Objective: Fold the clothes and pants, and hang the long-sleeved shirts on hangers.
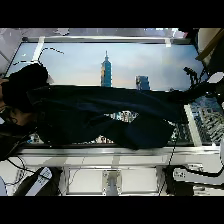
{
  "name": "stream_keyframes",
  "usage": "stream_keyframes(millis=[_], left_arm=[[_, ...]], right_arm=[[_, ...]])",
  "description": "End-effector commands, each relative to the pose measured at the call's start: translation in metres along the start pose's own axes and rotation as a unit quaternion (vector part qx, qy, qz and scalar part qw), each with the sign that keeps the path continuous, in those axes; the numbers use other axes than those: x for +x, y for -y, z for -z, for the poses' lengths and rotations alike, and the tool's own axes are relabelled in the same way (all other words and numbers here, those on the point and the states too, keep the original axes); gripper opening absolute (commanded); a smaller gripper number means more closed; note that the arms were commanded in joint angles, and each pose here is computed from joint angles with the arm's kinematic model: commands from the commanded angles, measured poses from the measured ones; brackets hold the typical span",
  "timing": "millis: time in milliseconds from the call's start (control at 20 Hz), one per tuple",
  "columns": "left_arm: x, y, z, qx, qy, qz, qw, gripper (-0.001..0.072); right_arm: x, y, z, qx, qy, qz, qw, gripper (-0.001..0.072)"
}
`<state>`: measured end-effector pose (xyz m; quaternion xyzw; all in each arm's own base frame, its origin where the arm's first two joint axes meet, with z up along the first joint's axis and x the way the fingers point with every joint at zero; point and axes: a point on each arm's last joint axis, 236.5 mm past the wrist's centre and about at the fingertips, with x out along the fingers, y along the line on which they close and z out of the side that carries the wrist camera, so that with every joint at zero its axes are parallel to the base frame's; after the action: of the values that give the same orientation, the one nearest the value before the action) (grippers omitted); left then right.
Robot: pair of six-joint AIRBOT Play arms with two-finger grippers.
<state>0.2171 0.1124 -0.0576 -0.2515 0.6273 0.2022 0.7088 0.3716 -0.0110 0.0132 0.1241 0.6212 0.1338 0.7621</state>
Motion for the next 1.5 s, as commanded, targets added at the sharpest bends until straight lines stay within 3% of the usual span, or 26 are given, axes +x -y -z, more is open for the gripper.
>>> stream_keyframes(millis=[0, 300, 450, 550, 600, 750, 1050, 1200, 1450], left_arm=[[0.012, 0.003, -0.01, 0.014, 0.011, 0.007, 1.0, 0.0517], [0.043, 0.029, -0.018, -0.005, -0.009, 0.065, 0.998, 0.0513], [0.053, 0.029, -0.016, -0.012, -0.022, 0.067, 0.997, 0.0465], [0.053, 0.029, -0.023, -0.009, -0.009, 0.067, 0.998, 0.0041], [0.052, 0.029, -0.024, -0.003, -0.006, 0.067, 0.998, 0.0022], [0.043, 0.03, -0.026, 0.016, 0.003, 0.068, 0.998, 0.0022], [0.011, 0.033, -0.043, 0.027, 0.062, 0.069, 0.995, 0.0022], [0.004, 0.034, -0.044, 0.028, 0.071, 0.071, 0.995, 0.0022], [0.005, 0.035, -0.039, 0.024, 0.06, 0.072, 0.995, 0.0022]], right_arm=[[0.0, -0.003, 0.007, 0.011, -0.016, -0.003, 1.0, 0.0425], [-0.031, -0.017, 0.006, 0.003, -0.017, -0.005, 1.0, 0.0425], [-0.058, -0.024, -0.009, -0.011, 0.019, 0.009, 1.0, 0.0425], [-0.077, -0.024, -0.017, -0.021, 0.037, 0.027, 0.999, 0.0425], [-0.086, -0.022, -0.017, -0.025, 0.04, 0.038, 0.998, 0.0425], [-0.108, 0.003, 0.004, 0.003, 0.024, 0.066, 0.998, 0.0425], [-0.058, 0.074, 0.09, 0.185, -0.035, 0.011, 0.982, 0.0426], [-0.007, 0.08, 0.12, 0.185, -0.054, -0.009, 0.981, 0.0426], [0.031, 0.075, 0.103, 0.175, -0.019, -0.058, 0.983, 0.0426]])
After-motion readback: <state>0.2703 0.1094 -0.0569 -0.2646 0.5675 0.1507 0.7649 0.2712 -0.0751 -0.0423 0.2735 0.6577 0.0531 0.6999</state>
